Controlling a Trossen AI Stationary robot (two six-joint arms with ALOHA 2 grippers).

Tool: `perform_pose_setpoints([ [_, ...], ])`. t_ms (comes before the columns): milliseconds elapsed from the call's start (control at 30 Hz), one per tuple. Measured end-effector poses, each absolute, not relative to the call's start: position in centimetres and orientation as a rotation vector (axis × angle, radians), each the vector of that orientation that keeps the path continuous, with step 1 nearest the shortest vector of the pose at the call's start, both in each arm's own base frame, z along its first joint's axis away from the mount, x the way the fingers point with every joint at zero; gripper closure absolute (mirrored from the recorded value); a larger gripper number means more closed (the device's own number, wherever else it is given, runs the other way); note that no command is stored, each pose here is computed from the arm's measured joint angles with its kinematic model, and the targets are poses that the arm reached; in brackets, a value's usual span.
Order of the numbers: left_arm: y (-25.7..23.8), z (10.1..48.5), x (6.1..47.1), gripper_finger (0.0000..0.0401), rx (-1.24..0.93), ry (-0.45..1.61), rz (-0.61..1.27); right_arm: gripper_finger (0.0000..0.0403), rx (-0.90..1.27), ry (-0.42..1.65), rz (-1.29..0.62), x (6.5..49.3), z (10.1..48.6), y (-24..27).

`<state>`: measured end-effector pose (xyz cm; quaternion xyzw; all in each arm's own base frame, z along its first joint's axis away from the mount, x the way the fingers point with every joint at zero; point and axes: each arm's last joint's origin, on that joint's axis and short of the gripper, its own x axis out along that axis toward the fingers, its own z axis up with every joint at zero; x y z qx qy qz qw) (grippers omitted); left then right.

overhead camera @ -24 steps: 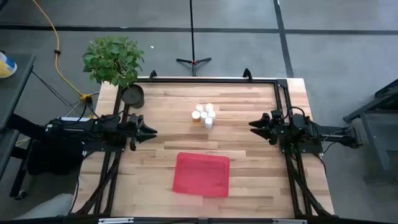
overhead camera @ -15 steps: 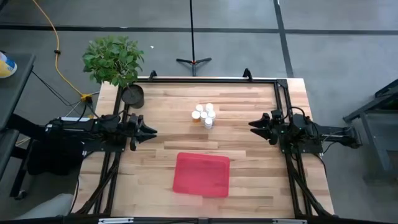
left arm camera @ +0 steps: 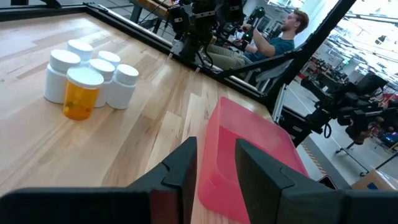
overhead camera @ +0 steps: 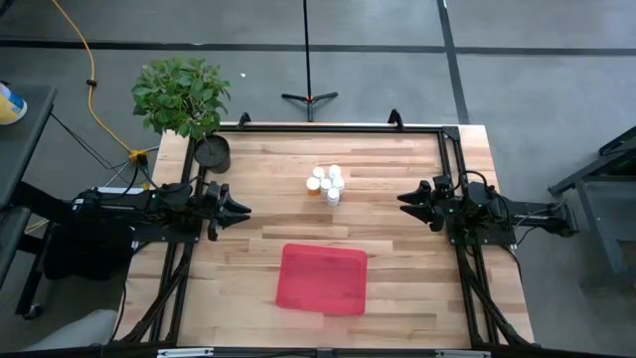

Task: Pick and place pill bottles into a basket
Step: Put the white pill bottle into the red bin

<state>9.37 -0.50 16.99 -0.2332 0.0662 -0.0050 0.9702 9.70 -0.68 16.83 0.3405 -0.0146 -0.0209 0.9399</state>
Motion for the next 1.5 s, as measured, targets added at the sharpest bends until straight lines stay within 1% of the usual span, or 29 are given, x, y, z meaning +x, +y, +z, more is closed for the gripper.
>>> perform_pose_setpoints([
  [267, -0.5, 17.0, 9.4, 0.0256, -0.472, 0.133, -0.01, 0.0147, 0.642, 0.013, -0.095, 8.9, 18.8, -0.7],
  [367, -0.5, 17.0, 9.4, 0.0256, -0.472, 0.133, -0.01, 0.0147, 0.627, 0.054, -0.155, 8.3, 19.7, -0.8],
  [467, -0.5, 17.0, 9.4, 0.0256, -0.472, 0.133, -0.01, 0.0147, 0.622, 0.044, -0.222, 7.5, 21.1, -0.9],
  [667, -0.5, 17.0, 9.4, 0.0256, -0.474, 0.133, -0.009, 0.0147, 0.581, -0.068, -0.299, 6.1, 25.1, -1.1],
  [867, -0.5, 17.0, 9.4, 0.0256, -0.475, 0.133, -0.009, 0.0147, 0.433, -0.054, -0.393, 6.2, 29.4, -1.4],
  [1033, -0.5, 17.0, 9.4, 0.0256, -0.476, 0.133, -0.009, 0.0147, 0.307, 0.078, -0.453, 7.9, 32.8, -1.6],
  [1167, -0.5, 17.0, 9.4, 0.0256, -0.476, 0.133, -0.009, 0.0147, 0.245, 0.247, -0.467, 10.1, 35.0, -1.8],
  [1367, -0.5, 17.0, 9.4, 0.0256, -0.476, 0.133, -0.009, 0.0147, 0.252, 0.5, -0.402, 13.9, 38.0, -2.1],
  [1500, -0.5, 17.0, 9.4, 0.0256, -0.476, 0.133, -0.009, 0.0147, 0.278, 0.613, -0.383, 16.6, 39.7, -2.8],
])
